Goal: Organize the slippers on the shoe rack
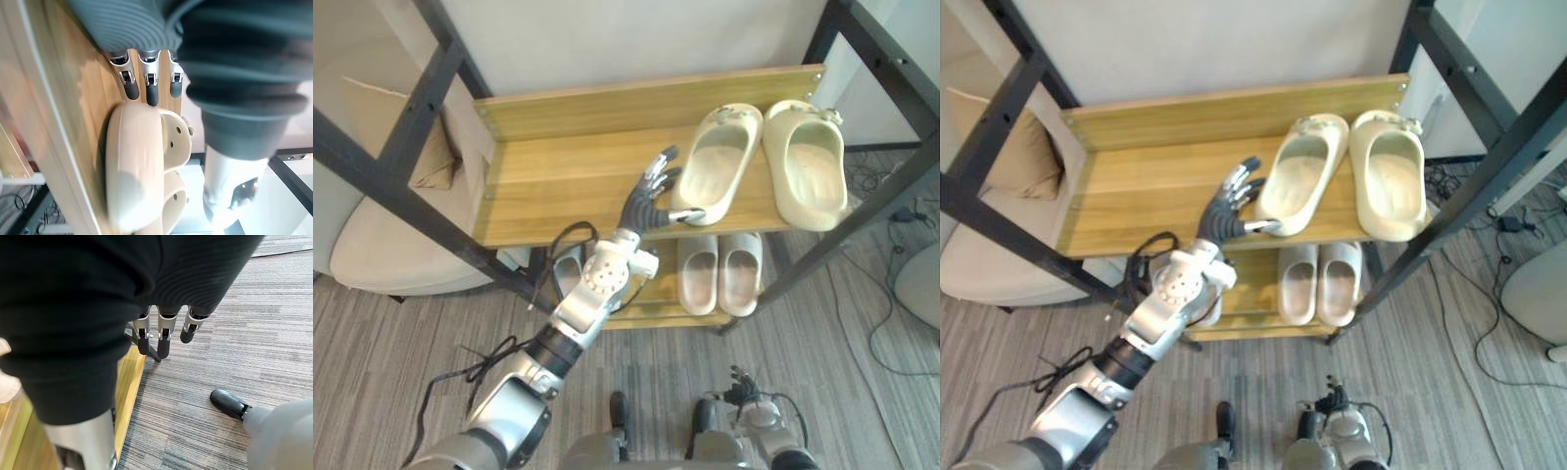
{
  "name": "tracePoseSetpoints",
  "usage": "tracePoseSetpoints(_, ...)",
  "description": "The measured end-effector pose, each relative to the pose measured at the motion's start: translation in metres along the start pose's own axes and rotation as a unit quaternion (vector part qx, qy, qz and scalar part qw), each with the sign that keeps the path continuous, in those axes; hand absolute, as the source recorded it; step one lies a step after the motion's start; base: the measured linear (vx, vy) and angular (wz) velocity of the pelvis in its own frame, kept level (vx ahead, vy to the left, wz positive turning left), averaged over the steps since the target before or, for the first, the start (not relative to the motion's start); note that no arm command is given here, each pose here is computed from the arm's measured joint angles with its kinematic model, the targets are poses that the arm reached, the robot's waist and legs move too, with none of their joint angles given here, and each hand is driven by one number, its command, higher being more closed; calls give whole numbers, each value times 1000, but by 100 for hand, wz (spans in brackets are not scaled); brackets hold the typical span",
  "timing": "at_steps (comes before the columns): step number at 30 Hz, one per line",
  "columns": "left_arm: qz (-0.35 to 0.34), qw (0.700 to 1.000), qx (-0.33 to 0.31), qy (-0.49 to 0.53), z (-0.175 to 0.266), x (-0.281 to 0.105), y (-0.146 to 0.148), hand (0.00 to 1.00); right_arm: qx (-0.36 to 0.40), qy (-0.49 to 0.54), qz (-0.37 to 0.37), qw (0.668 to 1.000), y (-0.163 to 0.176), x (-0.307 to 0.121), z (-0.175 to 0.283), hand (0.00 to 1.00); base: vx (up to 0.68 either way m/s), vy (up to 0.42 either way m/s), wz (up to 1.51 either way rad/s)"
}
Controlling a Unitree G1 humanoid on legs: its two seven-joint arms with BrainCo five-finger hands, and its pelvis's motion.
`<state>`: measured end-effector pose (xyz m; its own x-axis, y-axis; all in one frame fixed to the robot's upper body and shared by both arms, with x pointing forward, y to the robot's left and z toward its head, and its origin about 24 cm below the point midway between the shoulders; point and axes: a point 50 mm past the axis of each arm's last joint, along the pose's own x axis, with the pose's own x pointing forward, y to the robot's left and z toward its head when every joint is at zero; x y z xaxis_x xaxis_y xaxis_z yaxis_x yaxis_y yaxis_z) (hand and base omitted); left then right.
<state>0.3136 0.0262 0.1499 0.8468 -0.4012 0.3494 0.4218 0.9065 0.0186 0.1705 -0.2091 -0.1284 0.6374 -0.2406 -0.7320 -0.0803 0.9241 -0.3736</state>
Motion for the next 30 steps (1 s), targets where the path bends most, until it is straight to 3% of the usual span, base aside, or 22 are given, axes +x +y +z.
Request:
tracePoseSetpoints(5,-22,1000,-14,-5,3,5,-17,0,0,2,-1,1000,0,0,-1,0,6,5,-5)
tracePoseSetpoints(24,-9,1000,-13,4,-1,5,-11,0,2,-12,-3,1000,0,3,10,0,0,0,0)
tracePoseSetpoints(30,17,1000,-8,2,0,6,6,0,7,-12,1,1000,4,2,11,0,0,0,0)
